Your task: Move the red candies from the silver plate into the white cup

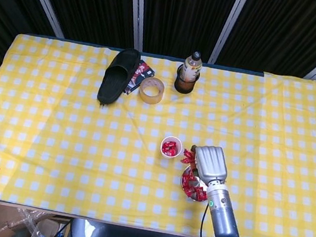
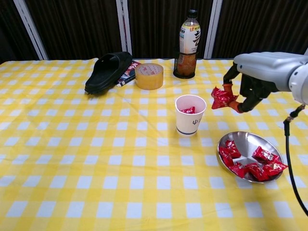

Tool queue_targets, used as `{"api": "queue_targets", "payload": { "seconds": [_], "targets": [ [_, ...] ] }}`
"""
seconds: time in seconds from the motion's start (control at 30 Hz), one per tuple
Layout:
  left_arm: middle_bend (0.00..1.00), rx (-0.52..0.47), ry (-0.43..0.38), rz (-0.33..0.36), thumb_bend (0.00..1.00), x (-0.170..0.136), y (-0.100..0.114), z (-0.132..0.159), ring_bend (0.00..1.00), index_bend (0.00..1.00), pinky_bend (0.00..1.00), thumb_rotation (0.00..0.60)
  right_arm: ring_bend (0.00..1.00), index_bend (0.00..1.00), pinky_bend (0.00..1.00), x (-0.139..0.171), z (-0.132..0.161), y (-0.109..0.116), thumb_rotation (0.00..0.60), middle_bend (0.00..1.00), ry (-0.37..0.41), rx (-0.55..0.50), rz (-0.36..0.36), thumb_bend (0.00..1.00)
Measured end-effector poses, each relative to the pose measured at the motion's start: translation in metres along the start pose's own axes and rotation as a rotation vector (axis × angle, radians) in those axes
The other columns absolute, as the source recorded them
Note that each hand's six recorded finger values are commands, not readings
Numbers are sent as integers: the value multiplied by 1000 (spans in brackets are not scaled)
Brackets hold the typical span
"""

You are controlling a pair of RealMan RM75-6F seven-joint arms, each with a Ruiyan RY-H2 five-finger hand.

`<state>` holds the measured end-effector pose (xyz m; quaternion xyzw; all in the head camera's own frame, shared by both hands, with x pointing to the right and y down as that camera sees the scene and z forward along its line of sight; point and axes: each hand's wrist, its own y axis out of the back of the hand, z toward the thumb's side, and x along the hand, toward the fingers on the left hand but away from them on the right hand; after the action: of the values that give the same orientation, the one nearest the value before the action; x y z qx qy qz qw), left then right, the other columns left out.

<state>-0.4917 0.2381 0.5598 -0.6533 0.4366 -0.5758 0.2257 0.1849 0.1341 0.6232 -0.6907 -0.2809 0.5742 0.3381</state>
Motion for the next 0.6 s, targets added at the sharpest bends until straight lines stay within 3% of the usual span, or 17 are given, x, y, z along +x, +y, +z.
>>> {"api": "queue_targets", "payload": {
  "seconds": [0.17,0.6],
  "targets": [
    [0,-7,3,-9,33,1,0,0,0,0,0,600,1000,637,989,-11,10,4,600,990,11,-1,3,517],
    [0,-27,10,-20,34,0,0,-2,0,0,0,600,1000,637,989,-35,33,-9,600,990,20,10,30,517]
  ]
}}
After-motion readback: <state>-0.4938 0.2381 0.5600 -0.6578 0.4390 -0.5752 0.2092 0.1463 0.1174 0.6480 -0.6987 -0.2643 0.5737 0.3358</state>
